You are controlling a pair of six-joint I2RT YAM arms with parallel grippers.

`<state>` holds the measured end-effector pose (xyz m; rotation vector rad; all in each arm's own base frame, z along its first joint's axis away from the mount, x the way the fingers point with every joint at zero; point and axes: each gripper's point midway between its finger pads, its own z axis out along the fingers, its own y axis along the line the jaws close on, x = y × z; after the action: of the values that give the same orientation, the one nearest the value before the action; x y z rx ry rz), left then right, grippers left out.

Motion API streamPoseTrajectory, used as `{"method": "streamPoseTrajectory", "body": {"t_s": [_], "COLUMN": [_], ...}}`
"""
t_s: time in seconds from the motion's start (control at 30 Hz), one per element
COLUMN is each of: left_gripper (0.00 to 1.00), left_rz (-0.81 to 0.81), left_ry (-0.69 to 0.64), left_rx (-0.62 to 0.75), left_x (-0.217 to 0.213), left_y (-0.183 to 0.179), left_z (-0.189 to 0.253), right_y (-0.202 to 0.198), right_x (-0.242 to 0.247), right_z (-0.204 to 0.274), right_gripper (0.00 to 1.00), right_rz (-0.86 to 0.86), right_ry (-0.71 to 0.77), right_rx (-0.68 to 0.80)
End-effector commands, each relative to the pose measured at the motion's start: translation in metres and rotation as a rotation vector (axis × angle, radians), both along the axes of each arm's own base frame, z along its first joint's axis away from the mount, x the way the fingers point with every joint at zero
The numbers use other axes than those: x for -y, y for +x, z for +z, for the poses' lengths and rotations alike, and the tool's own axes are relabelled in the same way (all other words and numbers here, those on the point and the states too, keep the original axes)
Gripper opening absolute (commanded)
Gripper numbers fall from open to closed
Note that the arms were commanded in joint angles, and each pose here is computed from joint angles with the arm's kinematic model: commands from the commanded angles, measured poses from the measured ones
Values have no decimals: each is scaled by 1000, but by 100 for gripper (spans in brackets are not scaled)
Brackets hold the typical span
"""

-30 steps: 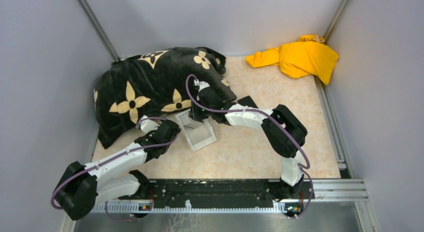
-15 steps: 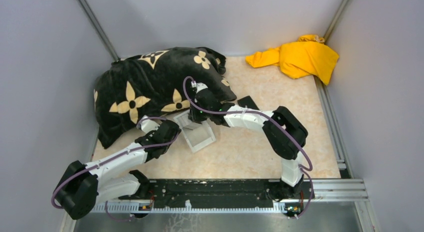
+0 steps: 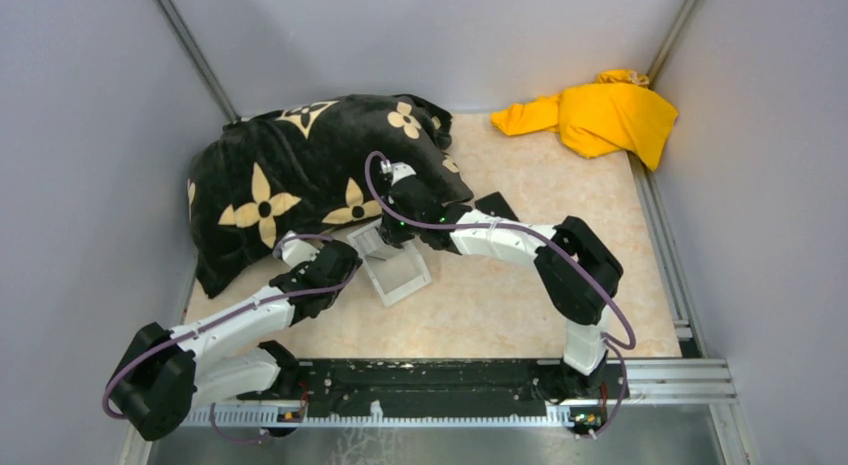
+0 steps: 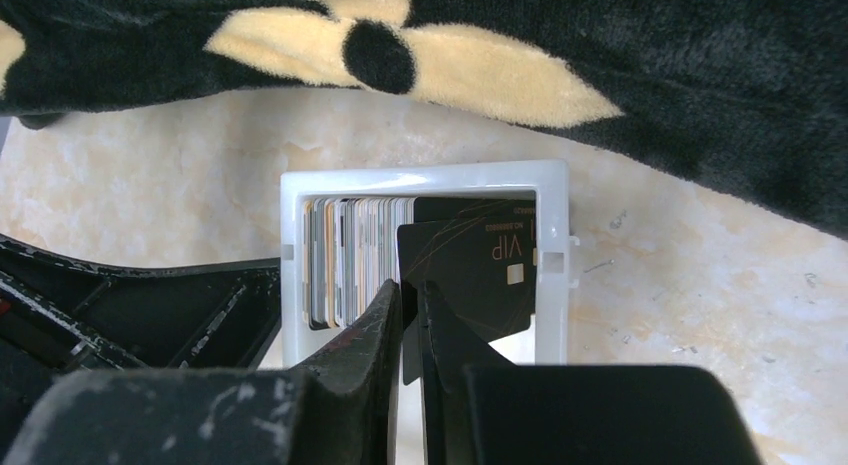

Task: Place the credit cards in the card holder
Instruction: Pick up the credit card from the storage box.

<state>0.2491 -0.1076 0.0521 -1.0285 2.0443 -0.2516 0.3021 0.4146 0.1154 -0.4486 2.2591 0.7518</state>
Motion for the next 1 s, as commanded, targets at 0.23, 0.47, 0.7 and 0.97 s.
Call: {"method": "streamPoseTrajectory", "body": {"t_s": [0.23,0.47,0.7,0.97], "left_gripper": [96,99,99,99], "left_rz": [-19,-140,-276,-476], "left_ry": [21,85,111,121], "left_rx": [30,108,222,291], "left_x": [1,11,25,56], "left_y": [8,22,30,35], "left_z": [21,56,96,127], "right_y": [5,10,5,-18], "right_x": [0,20,35,54], "right_z": [57,76,112,141], "right_gripper": [0,0,0,0], "right_rz": [-9,-41,-39,3], "right_ry": [-63,-130,-106,-32], "right_rx": [186,280,356,351]}}
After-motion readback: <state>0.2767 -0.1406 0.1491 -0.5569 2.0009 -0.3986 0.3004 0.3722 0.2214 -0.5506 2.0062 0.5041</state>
